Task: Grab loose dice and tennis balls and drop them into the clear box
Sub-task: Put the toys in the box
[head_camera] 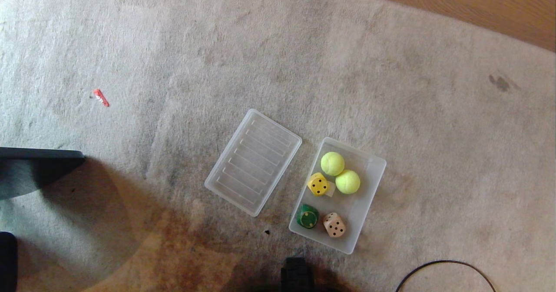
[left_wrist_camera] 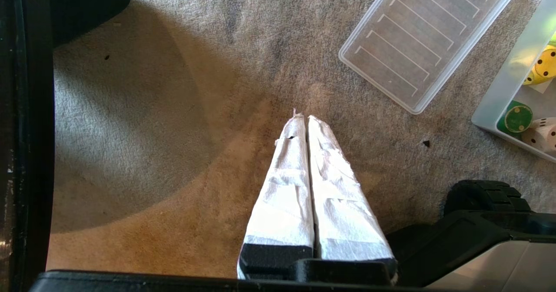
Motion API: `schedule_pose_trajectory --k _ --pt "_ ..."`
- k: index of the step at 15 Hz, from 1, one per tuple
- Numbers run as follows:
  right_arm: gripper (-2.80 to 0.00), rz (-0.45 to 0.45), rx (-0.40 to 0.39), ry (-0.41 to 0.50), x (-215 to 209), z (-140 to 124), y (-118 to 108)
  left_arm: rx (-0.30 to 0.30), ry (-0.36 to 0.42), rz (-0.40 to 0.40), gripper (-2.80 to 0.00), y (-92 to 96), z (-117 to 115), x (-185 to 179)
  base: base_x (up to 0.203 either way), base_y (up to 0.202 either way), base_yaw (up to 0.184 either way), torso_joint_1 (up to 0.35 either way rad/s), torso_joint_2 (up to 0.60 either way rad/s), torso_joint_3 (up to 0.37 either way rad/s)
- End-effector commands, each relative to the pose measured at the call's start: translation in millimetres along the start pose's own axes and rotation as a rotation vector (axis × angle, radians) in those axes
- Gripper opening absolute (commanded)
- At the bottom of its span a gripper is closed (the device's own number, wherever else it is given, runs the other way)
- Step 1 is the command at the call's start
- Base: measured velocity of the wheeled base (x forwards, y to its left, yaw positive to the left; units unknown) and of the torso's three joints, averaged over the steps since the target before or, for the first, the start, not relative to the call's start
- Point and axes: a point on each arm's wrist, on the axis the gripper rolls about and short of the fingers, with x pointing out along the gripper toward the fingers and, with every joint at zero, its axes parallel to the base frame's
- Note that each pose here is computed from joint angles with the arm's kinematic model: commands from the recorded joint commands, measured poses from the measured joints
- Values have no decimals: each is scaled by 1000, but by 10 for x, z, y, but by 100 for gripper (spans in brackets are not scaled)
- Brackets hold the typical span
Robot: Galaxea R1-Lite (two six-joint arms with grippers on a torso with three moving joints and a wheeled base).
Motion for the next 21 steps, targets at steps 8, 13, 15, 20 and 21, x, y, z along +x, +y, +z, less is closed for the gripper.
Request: schedule_pose_trajectory --k 8,13,15,20,21 --pt "-280 58 386 230 988 977 4 -1 0 0 -280 0 0 0 0 0 0 0 0 0" --pt "-280 95 497 171 1474 1117 27 -1 0 0 -280 0 0 0 0 0 0 0 0 0" --pt "-280 116 566 223 1968 1055 95 -1 0 0 -280 0 0 0 0 0 0 0 0 0" --pt "-280 289 735 154 2730 1026 477 -1 1 0 -280 0 0 0 0 0 0 0 0 0" --pt "-280 345 772 119 2822 1085 578 -1 0 0 -280 0 0 0 0 0 0 0 0 0"
